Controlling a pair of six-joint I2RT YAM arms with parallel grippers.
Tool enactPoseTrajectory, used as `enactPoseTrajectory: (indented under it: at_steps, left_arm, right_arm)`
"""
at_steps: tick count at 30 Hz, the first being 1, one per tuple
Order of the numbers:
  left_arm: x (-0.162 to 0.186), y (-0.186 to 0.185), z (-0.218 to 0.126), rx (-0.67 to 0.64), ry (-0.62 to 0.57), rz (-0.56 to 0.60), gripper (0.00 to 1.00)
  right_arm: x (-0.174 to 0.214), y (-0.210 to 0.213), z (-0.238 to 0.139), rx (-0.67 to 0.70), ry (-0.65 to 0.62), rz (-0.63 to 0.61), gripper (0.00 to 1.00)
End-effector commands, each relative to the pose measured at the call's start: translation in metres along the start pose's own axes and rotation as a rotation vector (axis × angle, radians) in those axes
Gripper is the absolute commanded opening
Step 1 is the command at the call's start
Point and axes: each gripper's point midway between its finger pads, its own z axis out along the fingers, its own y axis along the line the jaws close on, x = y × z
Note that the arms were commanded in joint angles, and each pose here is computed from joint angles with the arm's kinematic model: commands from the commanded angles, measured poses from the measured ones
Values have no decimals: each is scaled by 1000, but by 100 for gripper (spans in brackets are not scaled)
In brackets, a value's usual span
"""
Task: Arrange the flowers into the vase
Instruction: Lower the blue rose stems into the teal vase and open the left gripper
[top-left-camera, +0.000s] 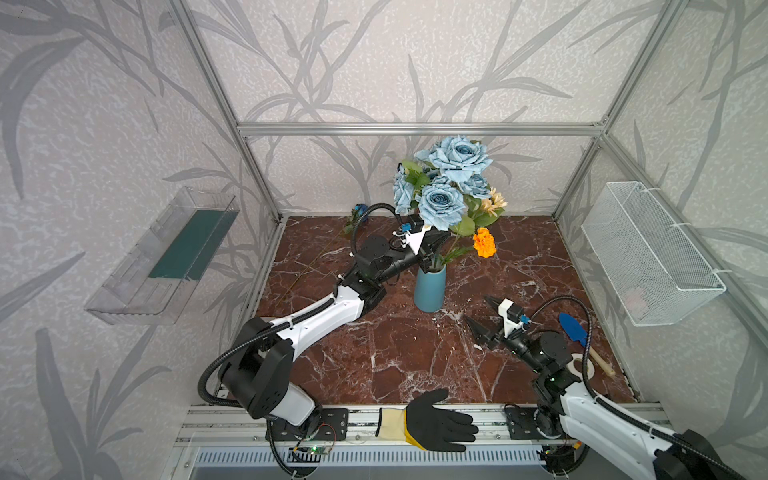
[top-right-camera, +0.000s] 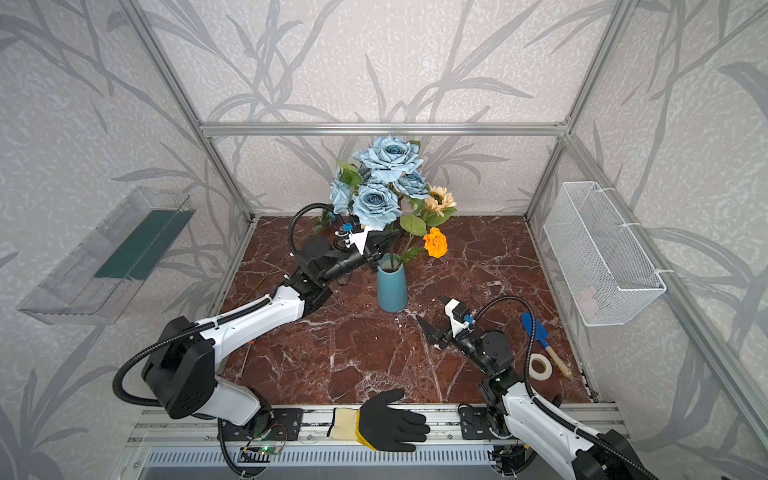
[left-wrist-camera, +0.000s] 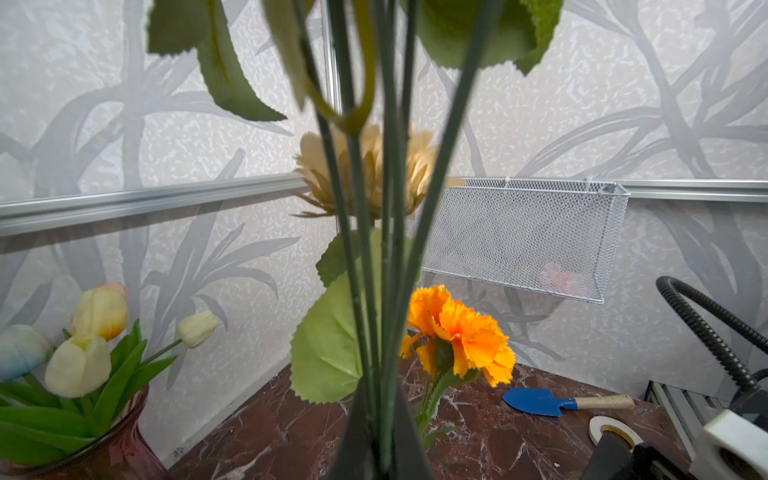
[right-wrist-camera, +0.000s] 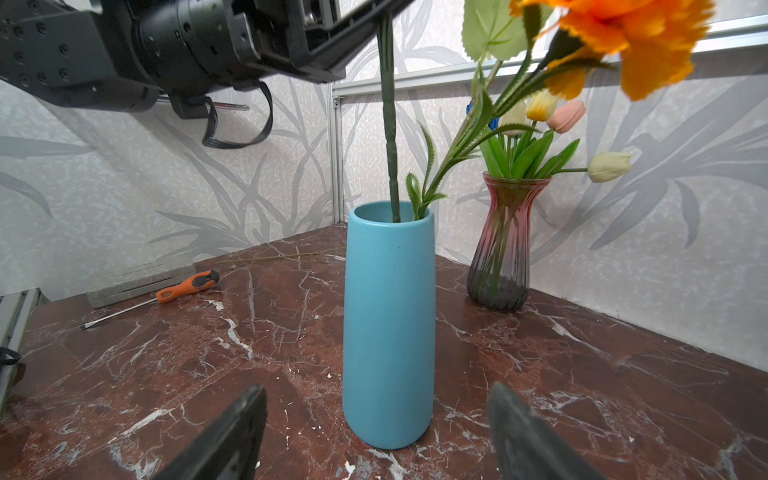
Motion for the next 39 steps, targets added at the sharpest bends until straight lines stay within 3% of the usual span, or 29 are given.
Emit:
enactPoseTrajectory:
  at_steps: [1, 12, 15, 19, 29, 31, 36, 39]
  left_arm:
    - [1, 2, -3, -18, -36, 27, 0]
    - [58, 2, -11, -29, 43, -22, 3]
    - [61, 4, -14, -48, 33, -23, 12]
    - [59, 9, -24, -97, 13, -11, 33]
    - [68, 23, -41, -190, 99, 13, 50]
    - [67, 27, -50, -217, 102, 31, 68]
    - [58, 30, -73, -233, 147, 81, 79]
    - [48, 30, -88, -241, 160, 115, 92]
  right_arm:
    - [-13, 0, 3, 1, -34, -23, 84]
    - [-12, 0, 4, -2, -30, -18, 84]
    - [-12, 0, 4, -1, -28, -19, 84]
    - [-11, 0, 4, 0, -27, -22, 84]
    - [-9, -1, 5, 4, -18, -23, 84]
    - [-8, -2, 6, 6, -13, -23, 84]
    - [-5, -2, 7, 7, -8, -23, 84]
    - [-4, -2, 8, 3, -4, -21, 84]
